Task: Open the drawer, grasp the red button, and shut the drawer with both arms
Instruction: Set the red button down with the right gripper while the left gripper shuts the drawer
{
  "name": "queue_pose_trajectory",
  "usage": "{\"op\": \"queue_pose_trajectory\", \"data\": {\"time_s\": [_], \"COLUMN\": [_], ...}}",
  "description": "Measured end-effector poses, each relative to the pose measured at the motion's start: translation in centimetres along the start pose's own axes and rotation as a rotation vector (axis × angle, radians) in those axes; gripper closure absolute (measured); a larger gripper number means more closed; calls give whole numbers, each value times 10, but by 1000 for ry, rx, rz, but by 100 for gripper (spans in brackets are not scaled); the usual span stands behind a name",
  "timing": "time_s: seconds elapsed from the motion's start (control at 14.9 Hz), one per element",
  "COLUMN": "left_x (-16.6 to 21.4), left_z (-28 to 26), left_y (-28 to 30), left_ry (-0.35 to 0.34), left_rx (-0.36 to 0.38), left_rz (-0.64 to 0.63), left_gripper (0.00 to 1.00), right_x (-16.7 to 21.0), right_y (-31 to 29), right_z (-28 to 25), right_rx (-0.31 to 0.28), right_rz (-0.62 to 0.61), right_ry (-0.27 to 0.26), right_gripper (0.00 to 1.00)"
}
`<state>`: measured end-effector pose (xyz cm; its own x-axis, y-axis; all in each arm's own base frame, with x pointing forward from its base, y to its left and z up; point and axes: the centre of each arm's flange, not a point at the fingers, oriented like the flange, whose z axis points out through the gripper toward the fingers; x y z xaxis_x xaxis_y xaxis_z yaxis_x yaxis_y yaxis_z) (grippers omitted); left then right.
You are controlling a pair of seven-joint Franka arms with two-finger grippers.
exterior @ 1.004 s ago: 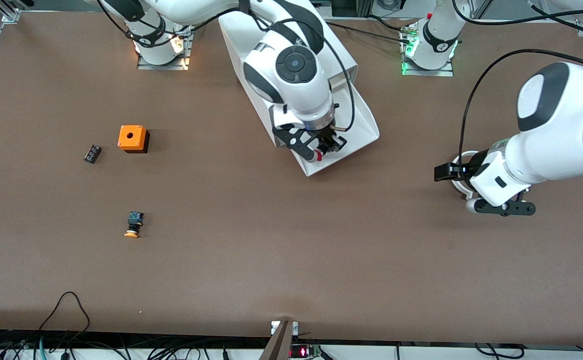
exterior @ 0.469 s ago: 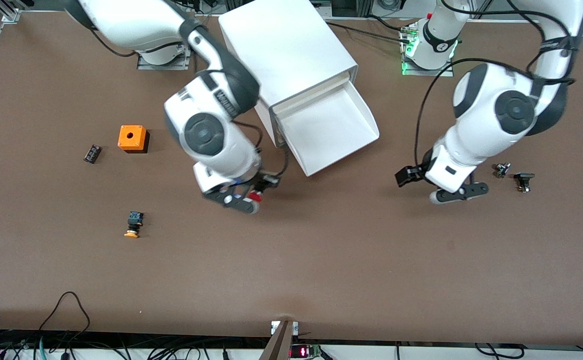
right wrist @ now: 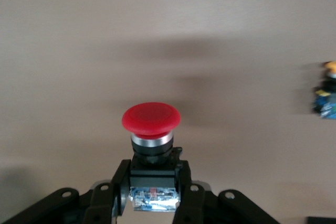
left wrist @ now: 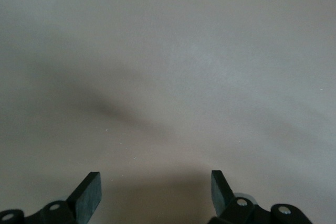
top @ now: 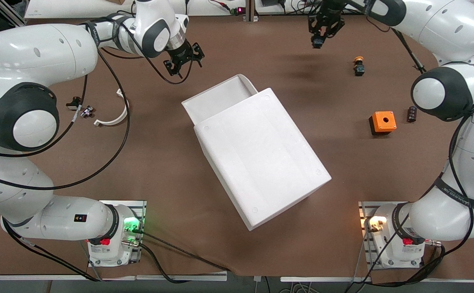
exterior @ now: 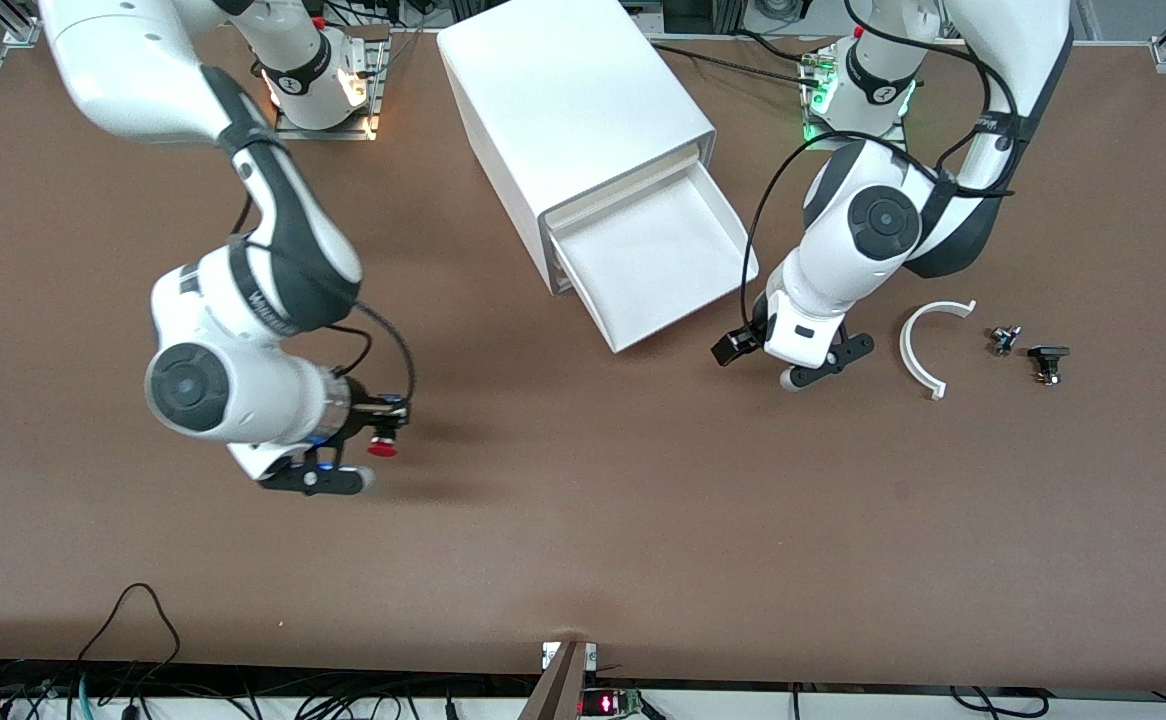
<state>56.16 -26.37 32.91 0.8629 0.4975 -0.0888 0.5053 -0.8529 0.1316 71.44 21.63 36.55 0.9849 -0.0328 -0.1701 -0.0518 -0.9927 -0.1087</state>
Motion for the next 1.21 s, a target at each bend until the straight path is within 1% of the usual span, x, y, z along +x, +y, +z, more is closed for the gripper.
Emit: {"op": "queue_pose_trajectory", "data": {"time_s": [0.07,0.13,0.2,0.33,0.47,0.67,0.8,0.94,1.21], "left_x": [-1,-4,-10,-31,-48,-64,-79,-96,-134], "left_z": [7,12,17,25,32,40,45,49,56], "left_y": [1,2,6,18,27,34,38,44,50], "left_ry": [-7,-13,-20,-33,-41,-52,-57,-64,-112], "left_rx": [3,6,11,21,29,41,51,63,127], "left_rz": [-11,-12,-9,-7,-14,-17,-19,-10,42], "left_gripper": [4,4,1,1,1,1,1,1,1], "right_x": [6,11,15,21,24,34,40,43,46], "right_y": [19,35,47,58,63,84,102,118,138], "right_z": [3,8,15,35,60,95,111,125,143], "right_rx": [3,2,-9,-53,-80,-74,-66,-72,-71], "right_rz": [-5,-6,-8,-18,-36,-60,-49,-36,-15], "right_ry": [-2,-1,4,28,40,46,52,53,36], "right_gripper": [59,59,59,59,59,59,59,59,59]}}
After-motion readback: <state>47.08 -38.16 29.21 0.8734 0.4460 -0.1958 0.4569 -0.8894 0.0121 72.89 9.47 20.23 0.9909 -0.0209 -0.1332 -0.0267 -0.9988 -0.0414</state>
